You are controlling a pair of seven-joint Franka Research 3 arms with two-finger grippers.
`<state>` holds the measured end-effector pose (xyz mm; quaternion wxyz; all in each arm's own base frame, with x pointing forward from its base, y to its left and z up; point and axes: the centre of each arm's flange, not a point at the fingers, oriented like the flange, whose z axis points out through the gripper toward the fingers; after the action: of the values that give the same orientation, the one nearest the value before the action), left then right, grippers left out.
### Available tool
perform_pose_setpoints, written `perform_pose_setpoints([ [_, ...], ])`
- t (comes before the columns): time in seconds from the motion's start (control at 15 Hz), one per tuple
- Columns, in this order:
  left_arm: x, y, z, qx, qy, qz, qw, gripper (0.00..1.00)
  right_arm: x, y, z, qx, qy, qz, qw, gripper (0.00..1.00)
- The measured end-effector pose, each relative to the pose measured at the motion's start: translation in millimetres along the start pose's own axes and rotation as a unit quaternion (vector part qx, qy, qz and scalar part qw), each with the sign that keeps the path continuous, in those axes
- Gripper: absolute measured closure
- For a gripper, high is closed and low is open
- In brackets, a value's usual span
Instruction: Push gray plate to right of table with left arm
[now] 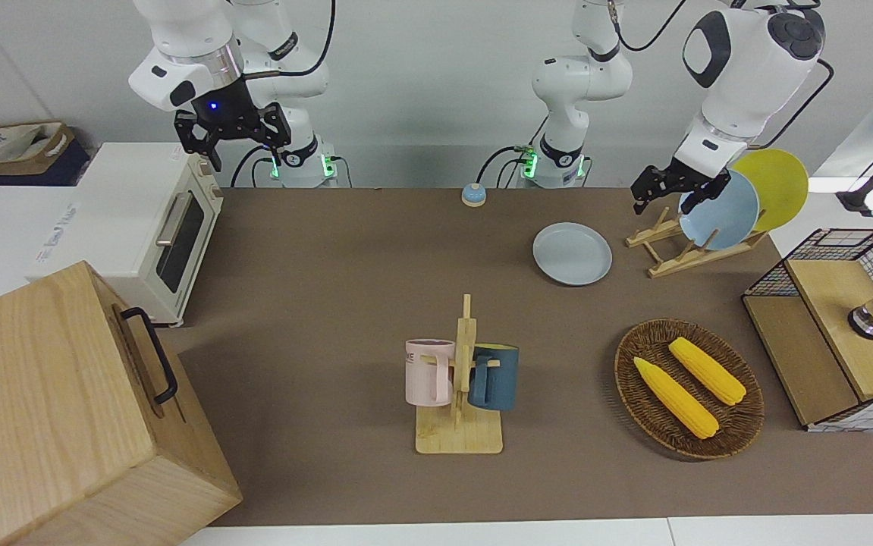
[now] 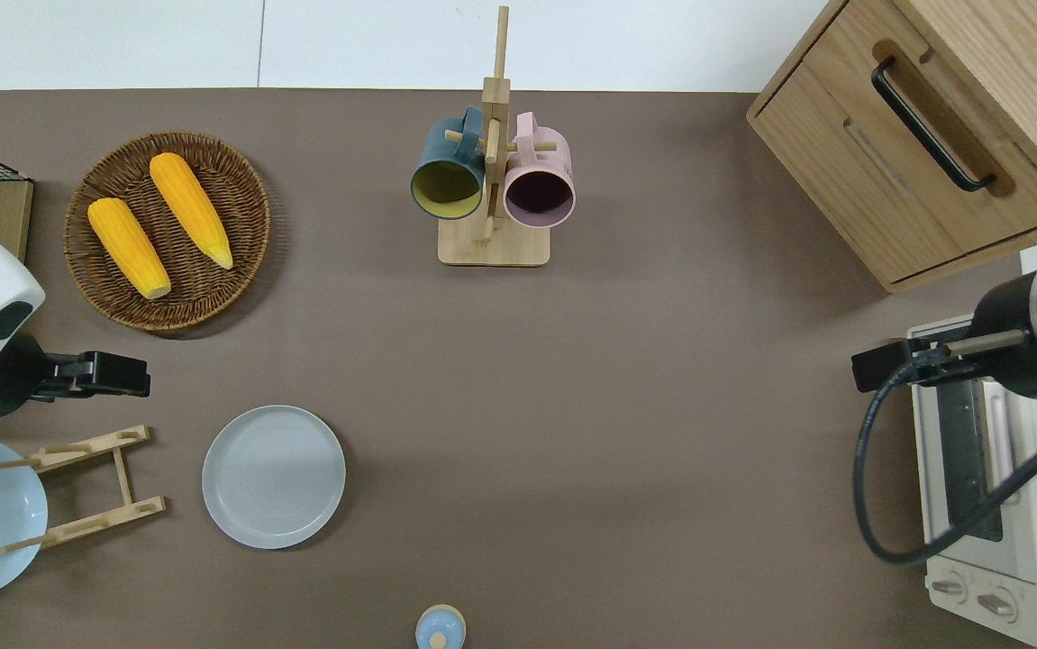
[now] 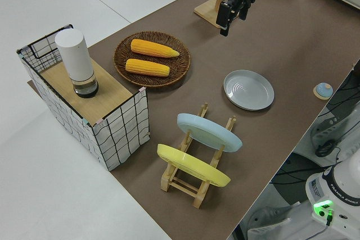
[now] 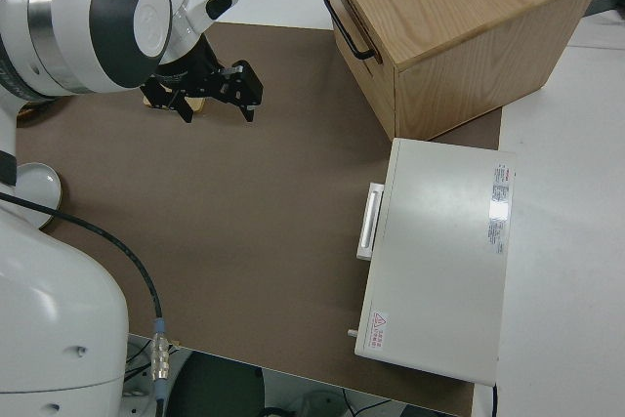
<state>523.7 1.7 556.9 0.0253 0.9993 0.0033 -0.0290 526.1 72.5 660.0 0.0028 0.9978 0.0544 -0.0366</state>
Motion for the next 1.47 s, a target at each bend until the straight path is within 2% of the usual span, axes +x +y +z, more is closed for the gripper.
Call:
perform_pose_setpoints([
  [0.6, -3.8, 1.4, 3.2, 0.007, -0.017, 0.003, 0.9998, 0.0, 0.0, 0.0, 0.0, 0.0, 0.0, 0.0, 1.0, 0.01],
  [1.47, -4.4, -6.4, 4.3, 0.006, -0.02, -0.005, 0.9998, 0.0, 0.0, 0.0, 0.0, 0.0, 0.0, 0.0, 1.0, 0.01],
])
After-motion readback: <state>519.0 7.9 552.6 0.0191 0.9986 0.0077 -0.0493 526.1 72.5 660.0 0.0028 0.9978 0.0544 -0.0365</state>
